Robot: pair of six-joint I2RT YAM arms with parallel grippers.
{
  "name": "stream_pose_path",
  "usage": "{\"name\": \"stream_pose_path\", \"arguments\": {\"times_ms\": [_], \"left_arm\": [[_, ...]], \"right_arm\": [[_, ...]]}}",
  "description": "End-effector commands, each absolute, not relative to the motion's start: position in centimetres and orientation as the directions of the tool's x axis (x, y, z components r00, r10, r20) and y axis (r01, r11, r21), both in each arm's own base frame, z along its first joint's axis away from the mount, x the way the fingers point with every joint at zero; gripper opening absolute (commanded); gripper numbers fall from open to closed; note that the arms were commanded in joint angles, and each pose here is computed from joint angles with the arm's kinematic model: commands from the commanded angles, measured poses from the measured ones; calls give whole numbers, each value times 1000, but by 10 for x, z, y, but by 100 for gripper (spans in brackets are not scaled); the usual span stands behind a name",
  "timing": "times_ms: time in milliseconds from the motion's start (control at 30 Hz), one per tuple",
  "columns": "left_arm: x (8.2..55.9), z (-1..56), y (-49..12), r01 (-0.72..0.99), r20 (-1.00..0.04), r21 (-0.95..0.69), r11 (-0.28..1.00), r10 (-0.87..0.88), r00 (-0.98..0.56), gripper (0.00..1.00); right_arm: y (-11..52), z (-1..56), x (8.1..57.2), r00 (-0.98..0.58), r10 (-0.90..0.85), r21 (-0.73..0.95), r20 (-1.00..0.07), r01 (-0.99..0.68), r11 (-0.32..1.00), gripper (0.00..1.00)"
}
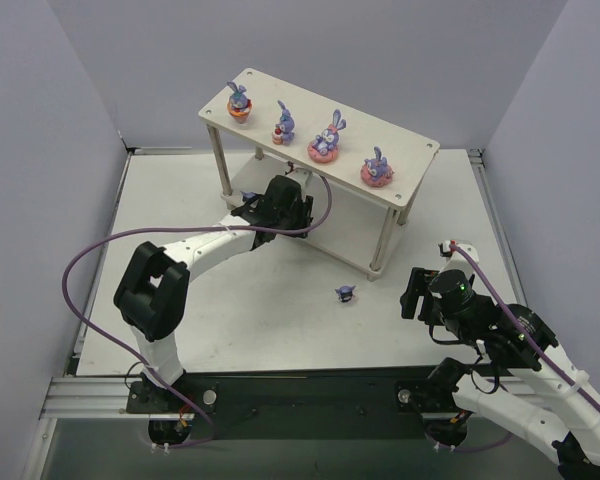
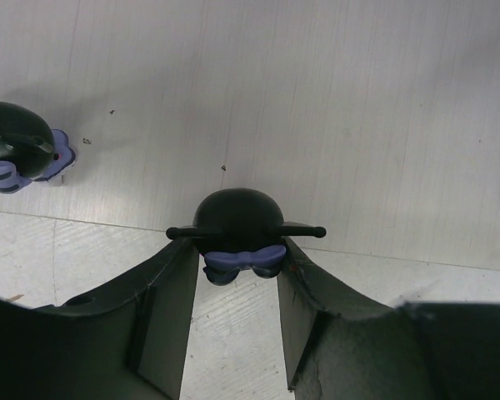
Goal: Place and organize the plastic toys onto the shelf
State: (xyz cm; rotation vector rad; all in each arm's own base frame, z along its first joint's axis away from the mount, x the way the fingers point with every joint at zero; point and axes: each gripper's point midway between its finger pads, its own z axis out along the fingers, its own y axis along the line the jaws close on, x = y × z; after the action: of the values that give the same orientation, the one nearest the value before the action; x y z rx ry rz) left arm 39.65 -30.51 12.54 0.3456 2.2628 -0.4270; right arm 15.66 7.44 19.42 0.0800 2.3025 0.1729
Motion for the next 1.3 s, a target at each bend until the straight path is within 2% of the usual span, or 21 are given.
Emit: {"name": "stream_pose_path", "arguments": {"times_ms": [0,633,967,1133,1267], "left_arm": [[413,156,-312,400,-812,-218,890,62,-581,9],[418,134,-317,400,-762,-229,888,92,-640,10],[418,134,-313,400,-761,-203,894,113,-639,26],[419,133,-314,403,-758,-197,894,122,-641,38],[422,133,-316,406,-759,-194,893,126,-639,39]], "right_arm": [[65,191,156,-673,105,113,-732,32,993,65],[64,192,156,-668,111,117,-736,36,992,65],[63,190,156,-669,114,116,-735,41,992,65],[63,190,155,-669,114,118,-735,40,992,65],[63,190,155,-668,115,119,-735,40,992,65]]}}
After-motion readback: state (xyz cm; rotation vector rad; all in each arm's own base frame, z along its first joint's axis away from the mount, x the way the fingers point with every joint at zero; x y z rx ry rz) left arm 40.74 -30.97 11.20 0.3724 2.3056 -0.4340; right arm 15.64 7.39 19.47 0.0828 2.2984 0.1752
